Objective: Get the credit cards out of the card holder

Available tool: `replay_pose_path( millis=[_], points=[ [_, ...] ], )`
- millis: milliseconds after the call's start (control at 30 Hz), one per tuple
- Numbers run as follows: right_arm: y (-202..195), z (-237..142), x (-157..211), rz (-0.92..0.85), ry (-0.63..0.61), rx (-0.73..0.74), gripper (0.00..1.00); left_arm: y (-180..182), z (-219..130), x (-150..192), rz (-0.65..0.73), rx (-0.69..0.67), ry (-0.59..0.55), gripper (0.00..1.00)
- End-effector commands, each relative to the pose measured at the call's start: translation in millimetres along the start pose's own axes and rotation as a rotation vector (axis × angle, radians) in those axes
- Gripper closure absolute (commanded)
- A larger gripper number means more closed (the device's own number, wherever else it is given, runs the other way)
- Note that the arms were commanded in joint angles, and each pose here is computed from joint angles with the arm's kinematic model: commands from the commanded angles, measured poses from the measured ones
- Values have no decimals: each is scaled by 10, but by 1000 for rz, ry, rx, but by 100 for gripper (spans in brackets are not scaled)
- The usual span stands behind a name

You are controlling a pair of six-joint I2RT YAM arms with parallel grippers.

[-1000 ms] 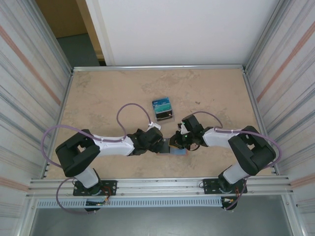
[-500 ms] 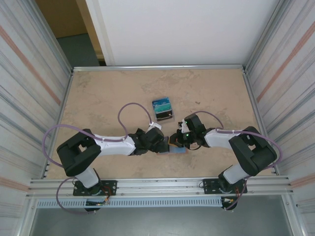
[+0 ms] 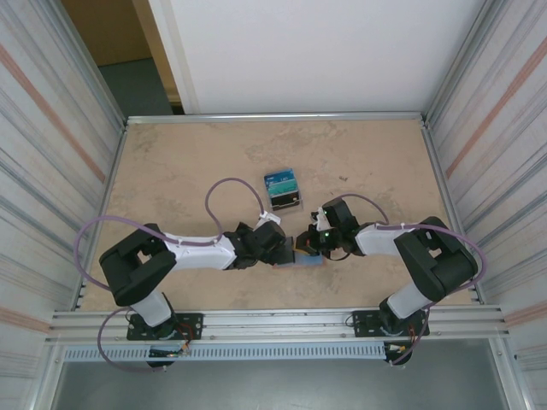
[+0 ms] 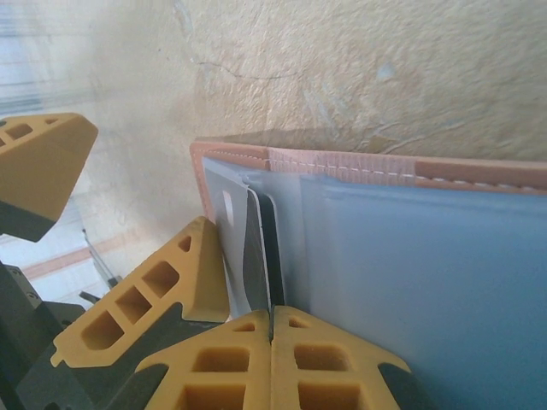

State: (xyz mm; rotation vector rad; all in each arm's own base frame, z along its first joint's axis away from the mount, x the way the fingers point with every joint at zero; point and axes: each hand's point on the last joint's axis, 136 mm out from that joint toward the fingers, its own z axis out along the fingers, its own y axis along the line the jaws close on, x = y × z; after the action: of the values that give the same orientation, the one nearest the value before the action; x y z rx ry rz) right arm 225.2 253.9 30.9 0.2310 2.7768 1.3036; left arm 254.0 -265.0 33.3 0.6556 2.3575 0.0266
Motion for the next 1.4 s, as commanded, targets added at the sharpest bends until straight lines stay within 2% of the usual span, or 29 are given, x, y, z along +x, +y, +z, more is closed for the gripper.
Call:
replay_pose_path(
  millis=[0,533,1067,1367],
  points=[
    [-96,-80,-12,-9,-12,33,100,-44,42,210,41,2,77,1],
    [-136,-306,-116,-50,-39,109,100,0,32,163,39,-3,62,1],
    [-78,-326,-136,-52,-45,98,100,-205,-286,-503,85,106,-111,1],
    [-86,-335,-128,-51,-49,102,100,-373,-71,-425,122,132,-67,1]
  ],
)
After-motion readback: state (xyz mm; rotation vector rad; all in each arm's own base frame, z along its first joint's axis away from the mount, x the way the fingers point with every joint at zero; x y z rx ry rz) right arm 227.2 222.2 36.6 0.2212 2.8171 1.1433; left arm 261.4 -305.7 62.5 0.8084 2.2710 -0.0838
